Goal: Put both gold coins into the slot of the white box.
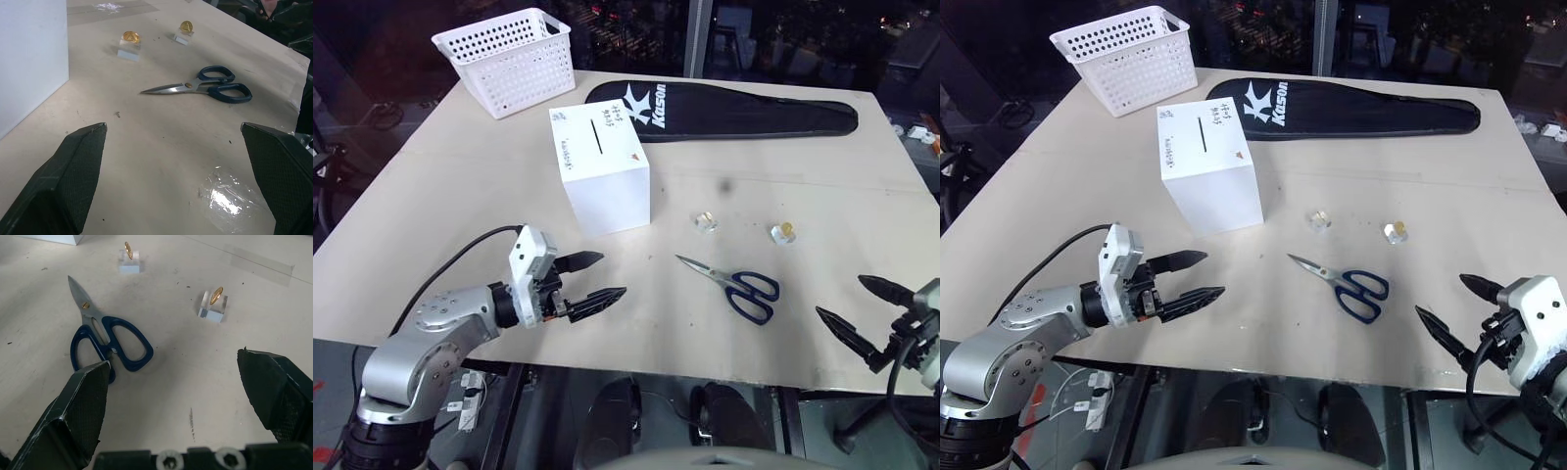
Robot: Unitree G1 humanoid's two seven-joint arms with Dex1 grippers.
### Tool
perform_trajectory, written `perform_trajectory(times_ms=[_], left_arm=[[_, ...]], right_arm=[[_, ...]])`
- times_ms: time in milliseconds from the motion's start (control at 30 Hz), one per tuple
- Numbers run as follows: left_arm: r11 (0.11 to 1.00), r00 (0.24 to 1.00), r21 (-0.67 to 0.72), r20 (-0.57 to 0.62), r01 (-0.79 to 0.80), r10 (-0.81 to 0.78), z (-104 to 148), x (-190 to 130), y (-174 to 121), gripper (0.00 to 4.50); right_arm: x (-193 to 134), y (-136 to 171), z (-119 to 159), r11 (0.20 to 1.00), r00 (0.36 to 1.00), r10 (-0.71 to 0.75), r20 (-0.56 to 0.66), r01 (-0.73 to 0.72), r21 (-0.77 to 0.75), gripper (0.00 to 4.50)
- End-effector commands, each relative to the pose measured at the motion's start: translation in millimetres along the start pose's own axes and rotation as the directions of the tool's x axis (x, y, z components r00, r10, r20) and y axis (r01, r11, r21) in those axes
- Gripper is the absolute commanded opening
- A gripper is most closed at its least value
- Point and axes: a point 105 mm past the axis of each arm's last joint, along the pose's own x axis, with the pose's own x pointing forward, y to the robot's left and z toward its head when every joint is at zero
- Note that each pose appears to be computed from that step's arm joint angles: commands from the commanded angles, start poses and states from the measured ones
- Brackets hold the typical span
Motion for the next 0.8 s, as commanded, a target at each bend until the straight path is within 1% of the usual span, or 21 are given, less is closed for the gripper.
perform_trajectory(times_ms=[33,67,133,200,233,267,333,433,500,533,567,800], left_arm=[[0.995,0.998,0.090,0.043,0.049,-0.053,21.5,5.7,-5.6,4.48],[0.988,0.994,0.129,0.062,0.084,-0.093,32.3,13.2,-11.1,4.48],[0.970,0.985,0.197,0.065,0.143,-0.158,44.4,23.3,-21.3,4.48],[0.961,0.979,0.217,0.068,0.172,-0.191,49.4,28.7,-28.2,4.48],[0.957,0.977,0.228,0.068,0.181,-0.201,51.2,31.0,-31.0,4.50],[0.953,0.975,0.235,0.066,0.190,-0.210,52.3,32.9,-33.6,4.50],[0.949,0.972,0.244,0.067,0.202,-0.224,54.1,36.4,-37.9,4.50],[0.945,0.972,0.258,0.068,0.201,-0.226,56.0,40.5,-39.1,4.50],[0.946,0.972,0.257,0.070,0.198,-0.223,56.1,41.1,-38.4,4.50],[0.946,0.973,0.256,0.070,0.197,-0.221,55.9,41.0,-38.2,4.50],[0.947,0.973,0.255,0.071,0.194,-0.218,55.5,40.5,-37.8,4.50],[0.952,0.978,0.248,0.068,0.177,-0.200,48.1,36.6,-36.8,4.50]], right_arm=[[17.2,-13.0,9.6,0.998,0.998,-0.061,0.020,0.061,0.016,4.50],[36.5,-19.4,13.7,0.995,0.996,-0.091,0.010,0.090,0.039,4.50],[64.6,-30.2,20.0,0.988,0.990,-0.138,-0.027,0.139,0.070,4.50],[80.0,-39.3,21.0,0.980,0.985,-0.163,-0.056,0.168,0.109,4.50],[86.8,-41.7,22.7,0.978,0.985,-0.162,-0.065,0.169,0.124,3.98],[92.7,-43.0,24.9,0.978,0.985,-0.158,-0.070,0.166,0.129,3.71],[103.5,-44.2,27.3,0.981,0.985,-0.143,-0.093,0.154,0.121,2.85],[118.2,-52.9,25.7,0.975,0.979,-0.157,-0.131,0.174,0.136,2.85],[123.7,-57.9,25.0,0.970,0.975,-0.166,-0.147,0.188,0.152,2.41],[125.6,-58.5,25.0,0.972,0.975,-0.164,-0.152,0.186,0.146,2.11],[127.1,-57.4,25.5,0.975,0.976,-0.156,-0.154,0.178,0.136,1.60],[129.8,-58.0,25.9,0.974,0.974,-0.155,-0.168,0.179,0.140,1.60]])
